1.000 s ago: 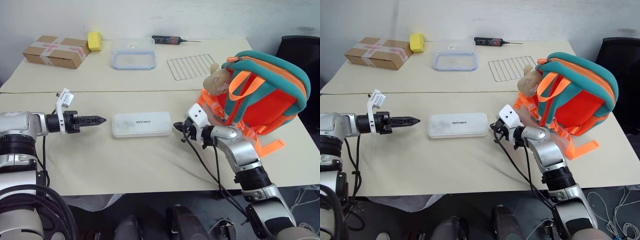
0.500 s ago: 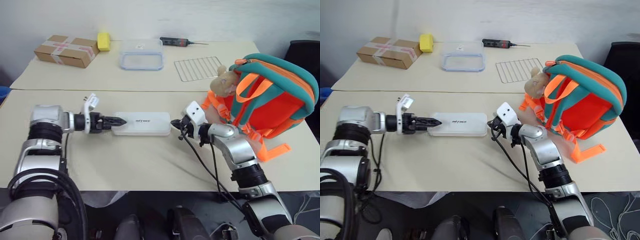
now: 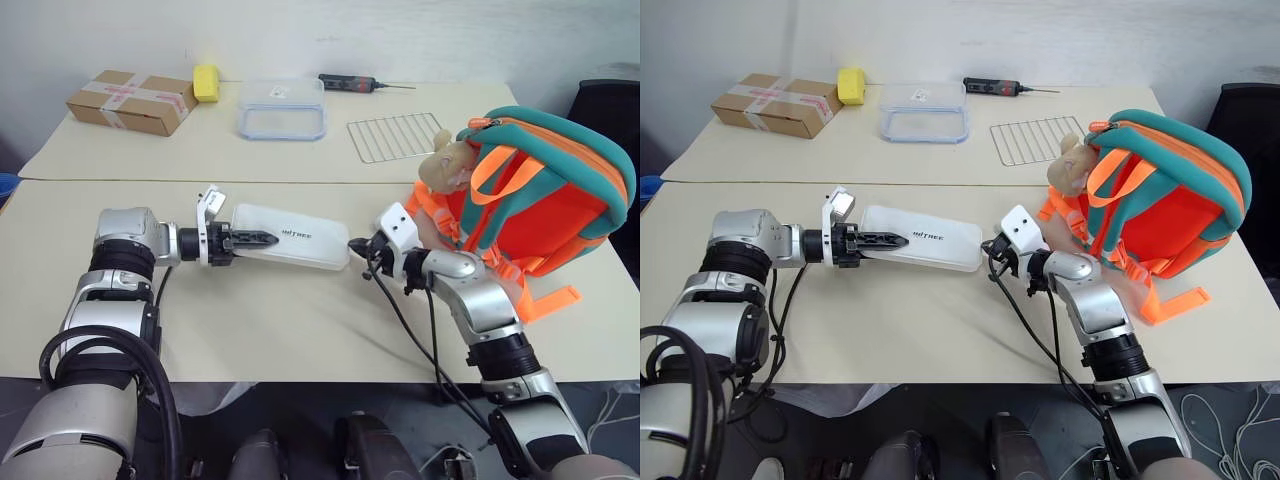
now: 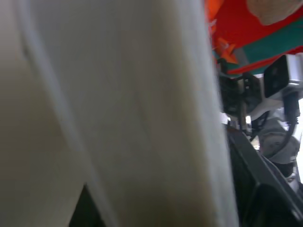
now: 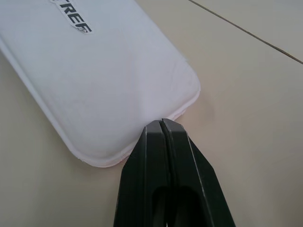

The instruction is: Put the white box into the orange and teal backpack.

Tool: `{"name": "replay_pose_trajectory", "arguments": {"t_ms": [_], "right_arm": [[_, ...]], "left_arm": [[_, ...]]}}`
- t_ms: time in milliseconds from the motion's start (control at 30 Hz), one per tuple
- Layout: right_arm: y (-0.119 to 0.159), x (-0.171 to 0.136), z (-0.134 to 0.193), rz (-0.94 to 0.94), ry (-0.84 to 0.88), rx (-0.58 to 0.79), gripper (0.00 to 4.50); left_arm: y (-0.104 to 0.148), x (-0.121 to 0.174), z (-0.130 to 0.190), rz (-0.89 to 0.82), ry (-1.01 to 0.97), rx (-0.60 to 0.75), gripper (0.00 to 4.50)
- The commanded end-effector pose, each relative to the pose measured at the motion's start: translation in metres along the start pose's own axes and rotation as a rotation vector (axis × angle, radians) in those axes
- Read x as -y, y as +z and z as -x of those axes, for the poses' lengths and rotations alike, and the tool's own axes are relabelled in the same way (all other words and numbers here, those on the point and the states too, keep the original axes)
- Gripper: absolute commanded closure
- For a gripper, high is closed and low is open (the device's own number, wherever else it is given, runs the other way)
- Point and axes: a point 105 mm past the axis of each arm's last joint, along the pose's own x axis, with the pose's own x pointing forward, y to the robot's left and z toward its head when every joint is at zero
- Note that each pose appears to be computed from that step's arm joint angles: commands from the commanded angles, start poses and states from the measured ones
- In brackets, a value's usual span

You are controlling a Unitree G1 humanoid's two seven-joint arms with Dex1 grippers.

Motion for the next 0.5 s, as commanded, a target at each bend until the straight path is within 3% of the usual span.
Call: {"name": "replay_pose_trajectory", "arguments": {"t_ms": [33, 133, 233, 400, 500], "right_arm": [[0.007, -0.005, 0.007, 0.01, 0.001, 0.04, 4.5], [0.007, 0.004, 0.027, -0.008, -0.045, 0.05, 4.5], [0.008, 0.014, 0.068, -0.075, -0.107, 0.058, 3.96], [0.017, 0.024, 0.154, -0.251, -0.196, 0.113, 2.32], [0.016, 0.02, 0.2, -0.306, -0.214, 0.075, 1.3]], "left_arm": [[0.006, 0.022, -0.003, -0.035, -0.094, 0.001, 3.06], [0.005, 0.034, 0.002, -0.043, -0.143, 0.005, 3.07], [0.005, 0.054, 0.011, -0.071, -0.215, 0.035, 3.08], [0.017, 0.087, 0.026, -0.142, -0.303, 0.176, 3.08], [0.017, 0.102, 0.029, -0.222, -0.31, 0.233, 3.08]]}}
